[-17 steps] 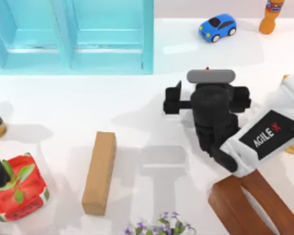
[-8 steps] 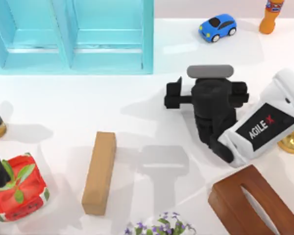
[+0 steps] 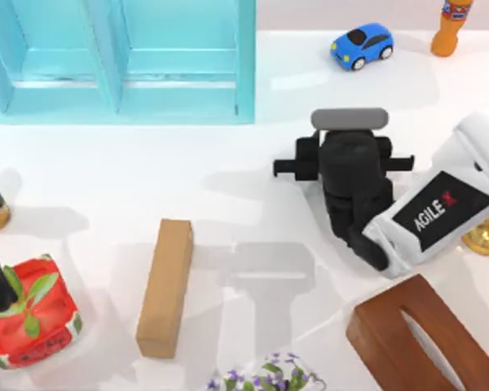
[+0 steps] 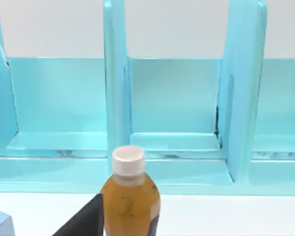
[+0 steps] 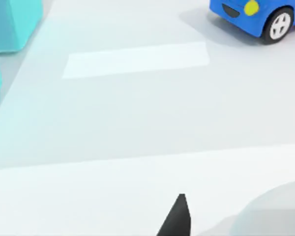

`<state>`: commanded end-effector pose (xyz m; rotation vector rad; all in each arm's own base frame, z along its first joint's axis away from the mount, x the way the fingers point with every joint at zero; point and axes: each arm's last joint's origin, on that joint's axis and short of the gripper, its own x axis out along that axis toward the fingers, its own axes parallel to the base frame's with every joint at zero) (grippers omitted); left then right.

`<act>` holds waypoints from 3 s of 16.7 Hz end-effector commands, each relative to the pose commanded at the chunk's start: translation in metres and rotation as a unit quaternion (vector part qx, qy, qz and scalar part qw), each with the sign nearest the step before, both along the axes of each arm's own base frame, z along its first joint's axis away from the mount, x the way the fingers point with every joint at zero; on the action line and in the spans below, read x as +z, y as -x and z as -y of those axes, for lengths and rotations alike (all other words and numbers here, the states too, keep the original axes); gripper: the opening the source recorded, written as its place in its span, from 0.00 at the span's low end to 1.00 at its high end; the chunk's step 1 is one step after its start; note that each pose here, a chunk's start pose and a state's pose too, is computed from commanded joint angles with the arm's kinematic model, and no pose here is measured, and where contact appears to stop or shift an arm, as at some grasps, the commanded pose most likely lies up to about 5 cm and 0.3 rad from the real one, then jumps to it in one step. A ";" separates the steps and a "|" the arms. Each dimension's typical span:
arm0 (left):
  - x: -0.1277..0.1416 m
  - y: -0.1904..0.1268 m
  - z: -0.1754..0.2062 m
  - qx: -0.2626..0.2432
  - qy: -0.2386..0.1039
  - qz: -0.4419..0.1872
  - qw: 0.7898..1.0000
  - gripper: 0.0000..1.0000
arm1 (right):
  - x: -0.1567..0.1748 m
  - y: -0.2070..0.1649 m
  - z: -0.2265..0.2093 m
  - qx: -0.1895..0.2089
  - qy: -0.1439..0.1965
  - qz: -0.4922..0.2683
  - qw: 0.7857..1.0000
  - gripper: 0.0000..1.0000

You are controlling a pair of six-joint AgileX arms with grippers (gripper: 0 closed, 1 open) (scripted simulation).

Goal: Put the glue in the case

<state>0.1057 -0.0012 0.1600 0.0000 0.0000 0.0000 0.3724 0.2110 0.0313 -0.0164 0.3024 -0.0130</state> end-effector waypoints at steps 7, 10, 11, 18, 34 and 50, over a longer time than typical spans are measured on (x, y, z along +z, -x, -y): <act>0.000 0.000 0.000 0.000 0.000 0.000 1.000 1.00 | 0.000 0.000 0.000 0.000 0.000 0.000 1.000 0.00; 0.000 0.000 0.000 0.000 0.000 0.000 1.000 1.00 | 0.000 0.000 0.000 0.000 0.000 0.000 1.000 0.00; 0.000 0.000 0.000 0.000 0.000 0.000 1.000 1.00 | 0.000 0.000 0.000 0.000 0.000 0.000 1.000 0.00; 0.000 0.000 0.000 0.000 0.000 0.000 1.000 1.00 | 0.037 -0.003 -0.002 0.001 -0.002 0.002 1.000 0.00; 0.000 0.000 0.000 0.000 0.000 0.000 1.000 1.00 | 0.128 -0.026 0.037 -0.008 0.059 -0.002 0.998 0.00; 0.000 0.000 0.000 0.000 0.000 0.000 1.000 1.00 | 0.140 0.051 0.418 0.386 0.279 -0.319 0.820 0.00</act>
